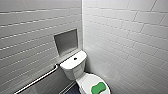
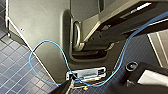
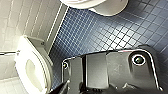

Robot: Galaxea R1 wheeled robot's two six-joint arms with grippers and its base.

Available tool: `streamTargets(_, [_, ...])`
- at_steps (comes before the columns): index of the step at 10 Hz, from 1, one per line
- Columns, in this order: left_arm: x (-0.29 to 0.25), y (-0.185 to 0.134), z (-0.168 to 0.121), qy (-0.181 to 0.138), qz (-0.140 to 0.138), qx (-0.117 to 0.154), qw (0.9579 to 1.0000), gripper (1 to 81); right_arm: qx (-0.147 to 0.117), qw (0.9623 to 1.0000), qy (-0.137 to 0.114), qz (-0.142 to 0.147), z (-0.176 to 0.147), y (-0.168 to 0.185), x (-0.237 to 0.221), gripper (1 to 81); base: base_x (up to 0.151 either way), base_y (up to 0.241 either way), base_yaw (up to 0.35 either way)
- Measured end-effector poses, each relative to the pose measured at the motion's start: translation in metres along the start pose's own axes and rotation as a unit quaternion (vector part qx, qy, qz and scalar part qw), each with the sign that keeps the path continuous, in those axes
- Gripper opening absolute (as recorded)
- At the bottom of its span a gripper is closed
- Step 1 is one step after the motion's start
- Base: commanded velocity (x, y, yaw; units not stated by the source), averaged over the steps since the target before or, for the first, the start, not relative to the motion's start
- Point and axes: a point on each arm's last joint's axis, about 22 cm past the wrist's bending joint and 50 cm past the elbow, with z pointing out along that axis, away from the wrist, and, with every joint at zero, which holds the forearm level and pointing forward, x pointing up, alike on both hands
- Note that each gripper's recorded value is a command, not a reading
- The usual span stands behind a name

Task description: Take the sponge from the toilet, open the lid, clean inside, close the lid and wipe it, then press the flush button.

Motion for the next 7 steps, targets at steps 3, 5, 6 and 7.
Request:
streamTargets(3, [-0.029, 0.008, 0.003, -0.022, -0.022, -0.005, 0.9995, 81.1, 0.006, 0.9997, -0.022, 0.009, 0.015, 0.001, 0.008, 81.1, 0.0, 0.0, 0.0])
streamTargets(5, [-0.03, 0.008, 0.007, -0.034, -0.031, -0.006, 0.9989, 81.1, 0.012, 0.9998, -0.011, 0.005, 0.029, -0.002, 0.046, 81.1, 0.0, 0.0, 0.0])
streamTargets(6, [-0.033, 0.009, 0.01, -0.043, -0.037, -0.007, 0.9984, 81.1, 0.014, 0.9997, -0.012, 0.013, 0.037, -0.001, 0.058, 81.1, 0.0, 0.0, 0.0])
streamTargets(7, [-0.035, 0.008, 0.011, -0.052, -0.042, -0.006, 0.9977, 81.1, 0.013, 0.9994, -0.019, 0.025, 0.045, 0.004, 0.061, 81.1, 0.0, 0.0, 0.0])
